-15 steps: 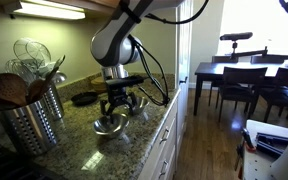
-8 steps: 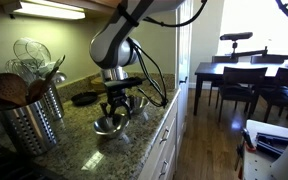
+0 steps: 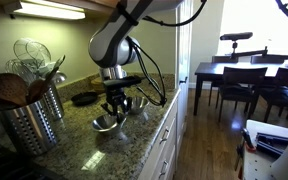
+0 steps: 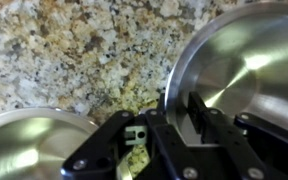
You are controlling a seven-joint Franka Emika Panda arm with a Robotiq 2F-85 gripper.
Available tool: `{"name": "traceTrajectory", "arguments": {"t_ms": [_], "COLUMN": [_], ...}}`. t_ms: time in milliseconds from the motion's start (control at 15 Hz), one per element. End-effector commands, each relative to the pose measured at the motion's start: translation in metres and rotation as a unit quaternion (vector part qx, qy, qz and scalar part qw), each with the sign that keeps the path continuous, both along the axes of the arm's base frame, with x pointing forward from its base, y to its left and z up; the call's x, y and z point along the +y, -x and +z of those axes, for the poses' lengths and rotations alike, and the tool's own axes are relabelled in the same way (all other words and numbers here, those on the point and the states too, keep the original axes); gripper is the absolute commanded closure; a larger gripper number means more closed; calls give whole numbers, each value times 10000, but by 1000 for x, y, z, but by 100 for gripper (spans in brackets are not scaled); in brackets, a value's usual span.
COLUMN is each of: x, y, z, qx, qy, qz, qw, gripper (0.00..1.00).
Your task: Stack the bowls
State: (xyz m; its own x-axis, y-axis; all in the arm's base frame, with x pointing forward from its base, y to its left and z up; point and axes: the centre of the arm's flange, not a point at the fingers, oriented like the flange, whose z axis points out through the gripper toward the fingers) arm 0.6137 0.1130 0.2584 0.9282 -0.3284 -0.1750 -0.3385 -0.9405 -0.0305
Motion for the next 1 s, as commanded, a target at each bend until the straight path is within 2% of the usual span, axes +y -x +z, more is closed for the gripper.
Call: {"name": "traceTrajectory", "arguments": {"t_ms": [0, 333, 933], "x": [-1, -5, -27], "y": [-2, -3, -1], "z": [7, 26, 51], "qx": [-84, -260, -455], "qy": [169, 249, 683], "qz": [-88, -84, -196], "qw": [9998, 9993, 9964], "gripper": [95, 92, 92]}}
